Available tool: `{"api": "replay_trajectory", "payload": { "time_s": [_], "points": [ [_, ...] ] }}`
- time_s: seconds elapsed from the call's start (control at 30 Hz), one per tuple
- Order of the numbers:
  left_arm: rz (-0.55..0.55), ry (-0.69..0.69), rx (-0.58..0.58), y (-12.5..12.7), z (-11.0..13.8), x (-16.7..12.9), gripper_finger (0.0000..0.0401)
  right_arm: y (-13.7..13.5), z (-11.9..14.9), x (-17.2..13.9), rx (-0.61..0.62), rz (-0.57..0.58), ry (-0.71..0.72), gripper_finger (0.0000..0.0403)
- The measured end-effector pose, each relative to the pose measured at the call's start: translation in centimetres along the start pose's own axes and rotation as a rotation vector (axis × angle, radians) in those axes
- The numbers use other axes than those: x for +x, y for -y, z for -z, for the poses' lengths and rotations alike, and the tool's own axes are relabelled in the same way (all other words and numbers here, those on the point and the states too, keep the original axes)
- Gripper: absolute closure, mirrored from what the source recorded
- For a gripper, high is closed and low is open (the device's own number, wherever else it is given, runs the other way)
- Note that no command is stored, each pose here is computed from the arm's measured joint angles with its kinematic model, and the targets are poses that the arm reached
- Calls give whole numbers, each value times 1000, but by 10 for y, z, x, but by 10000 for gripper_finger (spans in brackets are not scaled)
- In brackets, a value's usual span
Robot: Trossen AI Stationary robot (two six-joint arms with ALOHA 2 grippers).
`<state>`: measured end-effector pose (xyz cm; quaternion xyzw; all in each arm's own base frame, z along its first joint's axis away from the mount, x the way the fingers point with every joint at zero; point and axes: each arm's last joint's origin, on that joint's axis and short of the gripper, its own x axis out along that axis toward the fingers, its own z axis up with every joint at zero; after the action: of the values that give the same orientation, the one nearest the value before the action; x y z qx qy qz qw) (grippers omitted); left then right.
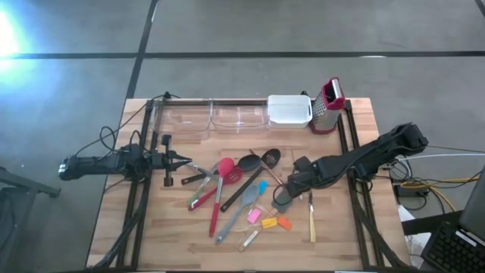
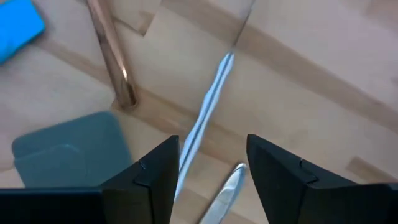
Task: Pick & Place Kitchen Items
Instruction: Put the blue table knife into the white bin
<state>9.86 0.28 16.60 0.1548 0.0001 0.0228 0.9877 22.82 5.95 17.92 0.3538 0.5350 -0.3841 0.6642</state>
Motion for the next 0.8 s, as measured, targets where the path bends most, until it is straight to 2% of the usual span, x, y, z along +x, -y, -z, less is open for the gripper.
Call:
{"api": "replay_trajectory", "payload": {
  "time_s": [0.3, 0.53, 0.8],
  "points": [
    [0, -1, 0, 0, 0, 0, 378, -13, 8, 13, -10, -22, -80, 239],
    [1, -3, 0, 0, 0, 0, 378, -17, 15, 31, -27, 41, -129, 249],
    [1, -4, 0, 0, 0, 0, 378, -23, 16, 44, -61, 53, -134, 285]
  ]
}}
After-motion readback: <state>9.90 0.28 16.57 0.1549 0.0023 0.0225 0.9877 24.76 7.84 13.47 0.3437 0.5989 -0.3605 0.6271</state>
